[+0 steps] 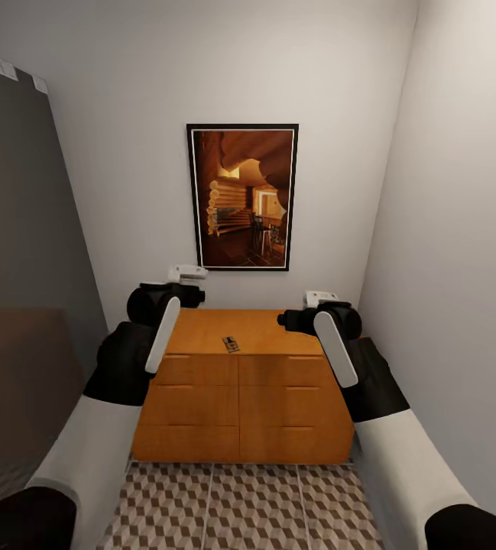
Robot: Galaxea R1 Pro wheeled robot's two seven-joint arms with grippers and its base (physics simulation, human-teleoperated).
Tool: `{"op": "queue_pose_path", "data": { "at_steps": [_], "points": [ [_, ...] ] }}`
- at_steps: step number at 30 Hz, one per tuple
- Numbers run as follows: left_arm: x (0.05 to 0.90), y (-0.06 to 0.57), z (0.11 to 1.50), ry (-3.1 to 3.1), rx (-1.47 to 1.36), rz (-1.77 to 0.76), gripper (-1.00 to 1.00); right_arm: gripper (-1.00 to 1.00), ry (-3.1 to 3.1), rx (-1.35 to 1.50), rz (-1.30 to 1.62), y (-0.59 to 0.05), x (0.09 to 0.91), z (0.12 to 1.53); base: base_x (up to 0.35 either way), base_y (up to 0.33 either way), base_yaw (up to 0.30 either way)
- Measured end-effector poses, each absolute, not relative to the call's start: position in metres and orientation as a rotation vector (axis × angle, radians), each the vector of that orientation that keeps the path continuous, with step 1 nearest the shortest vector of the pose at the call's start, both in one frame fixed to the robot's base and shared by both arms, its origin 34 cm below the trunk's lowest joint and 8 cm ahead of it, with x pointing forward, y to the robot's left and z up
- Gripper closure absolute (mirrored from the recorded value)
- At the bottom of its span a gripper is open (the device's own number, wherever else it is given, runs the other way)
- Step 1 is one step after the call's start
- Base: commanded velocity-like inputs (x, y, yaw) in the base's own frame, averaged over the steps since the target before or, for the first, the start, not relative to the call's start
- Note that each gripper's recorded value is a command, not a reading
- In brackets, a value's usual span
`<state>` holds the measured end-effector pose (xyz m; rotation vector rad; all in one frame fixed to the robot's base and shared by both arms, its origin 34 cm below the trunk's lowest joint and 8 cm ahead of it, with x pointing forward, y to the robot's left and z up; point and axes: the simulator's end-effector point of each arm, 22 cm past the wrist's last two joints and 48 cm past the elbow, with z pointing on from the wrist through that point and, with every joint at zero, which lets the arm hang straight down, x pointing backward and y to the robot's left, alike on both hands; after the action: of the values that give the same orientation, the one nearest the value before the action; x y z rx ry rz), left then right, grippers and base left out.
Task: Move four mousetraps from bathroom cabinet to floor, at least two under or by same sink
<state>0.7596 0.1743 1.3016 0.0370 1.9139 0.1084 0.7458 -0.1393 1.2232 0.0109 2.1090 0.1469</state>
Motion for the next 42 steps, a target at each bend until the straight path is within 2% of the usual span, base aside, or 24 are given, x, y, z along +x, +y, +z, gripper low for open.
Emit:
{"op": "queue_pose_path", "data": {
  "at_steps": [17,42],
  "points": [
    [0.818,0.189,1.298,2.140,-0.020,0.130,-1.00,-1.00,2.175,0.073,0.039,-0.172,0.795,1.256,0.000,0.000,0.000],
    [0.796,0.188,1.270,2.407,-0.368,-0.040,-1.00,-1.00,2.439,0.211,-0.110,-0.238,0.819,1.287,0.000,0.000,0.000]
  ]
}}
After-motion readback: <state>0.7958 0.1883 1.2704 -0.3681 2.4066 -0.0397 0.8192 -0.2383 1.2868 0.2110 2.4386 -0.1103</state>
